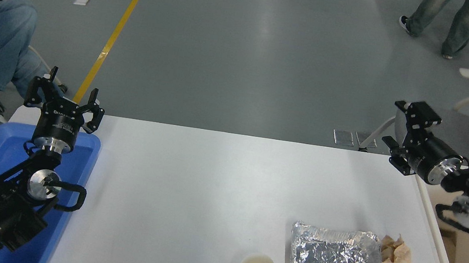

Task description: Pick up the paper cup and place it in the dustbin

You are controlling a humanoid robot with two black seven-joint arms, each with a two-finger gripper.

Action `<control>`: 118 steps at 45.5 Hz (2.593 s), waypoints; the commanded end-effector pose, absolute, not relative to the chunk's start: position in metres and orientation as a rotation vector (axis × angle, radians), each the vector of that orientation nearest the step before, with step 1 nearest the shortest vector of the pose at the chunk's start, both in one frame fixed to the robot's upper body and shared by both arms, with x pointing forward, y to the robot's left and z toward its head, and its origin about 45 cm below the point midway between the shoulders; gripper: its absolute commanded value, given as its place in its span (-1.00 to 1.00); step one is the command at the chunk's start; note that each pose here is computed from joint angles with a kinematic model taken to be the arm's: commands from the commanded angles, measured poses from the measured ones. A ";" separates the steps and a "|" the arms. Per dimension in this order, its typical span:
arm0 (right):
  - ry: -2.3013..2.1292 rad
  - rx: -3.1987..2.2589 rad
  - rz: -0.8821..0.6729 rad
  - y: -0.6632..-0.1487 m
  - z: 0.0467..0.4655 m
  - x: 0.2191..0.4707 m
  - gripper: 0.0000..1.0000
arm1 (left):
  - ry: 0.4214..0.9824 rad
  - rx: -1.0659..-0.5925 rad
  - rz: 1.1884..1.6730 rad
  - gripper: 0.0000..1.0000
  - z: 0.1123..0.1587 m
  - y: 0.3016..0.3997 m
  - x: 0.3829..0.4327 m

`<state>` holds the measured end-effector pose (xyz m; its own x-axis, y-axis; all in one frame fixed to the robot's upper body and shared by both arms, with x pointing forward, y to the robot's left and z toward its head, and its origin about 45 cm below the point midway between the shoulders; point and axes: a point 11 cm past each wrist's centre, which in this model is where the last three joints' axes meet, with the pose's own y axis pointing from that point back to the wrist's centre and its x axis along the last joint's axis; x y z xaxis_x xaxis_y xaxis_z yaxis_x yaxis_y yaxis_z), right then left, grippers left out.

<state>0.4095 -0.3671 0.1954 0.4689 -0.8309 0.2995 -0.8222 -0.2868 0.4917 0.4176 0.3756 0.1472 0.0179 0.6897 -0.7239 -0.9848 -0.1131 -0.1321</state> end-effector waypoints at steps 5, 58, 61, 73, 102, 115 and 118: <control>-0.964 1.819 0.236 -0.396 0.236 0.409 1.00 | 0.500 -0.773 1.523 0.98 0.1478 0.3752 0.4181; -0.162 1.484 0.158 -0.250 0.429 0.328 1.00 | 0.502 -0.770 1.525 0.98 0.1468 0.3756 0.4174; -0.152 1.495 0.183 -0.242 0.433 0.328 1.00 | 0.503 -0.771 1.526 0.98 0.1468 0.3757 0.4174; 0.029 1.569 0.185 -0.196 0.391 0.322 1.00 | 0.503 -0.771 1.526 0.98 0.1468 0.3757 0.4174; 0.323 1.700 -0.005 -0.170 0.258 0.289 0.97 | 0.501 -0.772 1.524 0.98 0.1480 0.3759 0.4180; 0.083 1.687 0.135 -0.163 0.196 0.298 0.90 | 0.500 -0.771 1.523 0.98 0.1480 0.3758 0.4180; 0.046 1.638 0.157 -0.166 0.185 0.299 0.90 | 0.500 -0.771 1.523 0.98 0.1480 0.3758 0.4180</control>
